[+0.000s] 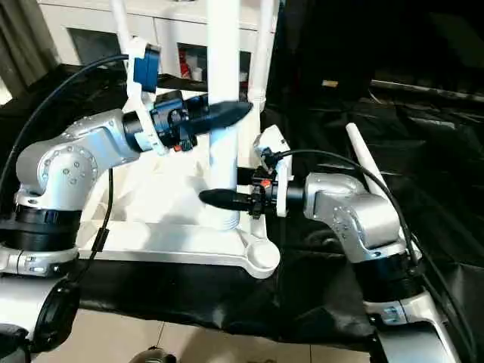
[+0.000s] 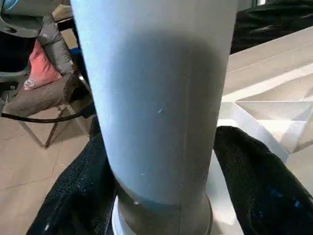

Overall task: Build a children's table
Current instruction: Pick table leg

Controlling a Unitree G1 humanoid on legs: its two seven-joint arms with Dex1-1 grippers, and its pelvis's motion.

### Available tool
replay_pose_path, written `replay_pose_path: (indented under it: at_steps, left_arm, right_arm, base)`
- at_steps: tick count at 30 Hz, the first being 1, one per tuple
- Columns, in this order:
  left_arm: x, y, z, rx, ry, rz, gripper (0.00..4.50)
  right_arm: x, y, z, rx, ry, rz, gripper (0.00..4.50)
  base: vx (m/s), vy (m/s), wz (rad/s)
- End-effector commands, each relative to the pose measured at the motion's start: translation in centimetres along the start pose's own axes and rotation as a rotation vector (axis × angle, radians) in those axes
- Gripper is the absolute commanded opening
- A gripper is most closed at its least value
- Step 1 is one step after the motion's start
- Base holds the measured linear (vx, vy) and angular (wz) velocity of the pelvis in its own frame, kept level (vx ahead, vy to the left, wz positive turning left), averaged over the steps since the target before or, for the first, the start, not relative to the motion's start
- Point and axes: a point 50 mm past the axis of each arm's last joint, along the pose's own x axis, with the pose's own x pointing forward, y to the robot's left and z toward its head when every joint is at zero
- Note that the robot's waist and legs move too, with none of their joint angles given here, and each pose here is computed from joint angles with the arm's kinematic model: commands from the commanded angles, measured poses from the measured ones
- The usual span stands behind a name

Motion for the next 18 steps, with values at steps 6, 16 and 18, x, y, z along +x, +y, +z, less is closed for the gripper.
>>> replay_pose_path:
  at_steps: [6, 16, 18]
  left_arm:
    - [0.36, -0.75, -0.2, 0.001, 0.016, -0.064, 1.8]
    - [0.39, -0.76, -0.21, 0.004, 0.017, -0.071, 1.8]
    - [0.39, -0.72, -0.18, 0.005, 0.016, -0.069, 1.8]
  right_arm:
    - [-0.08, -0.02, 0.8, -0.009, -0.016, 0.016, 3.13]
    - [0.02, 0.0, 0.62, 0.009, -0.02, 0.023, 2.58]
    - [0.02, -0.03, 0.59, 0.012, -0.021, 0.022, 2.45]
  base:
    - [0.0, 0.0, 0.0]
    - [0.0, 0.0, 0.0]
    - [0.0, 0.0, 0.0]
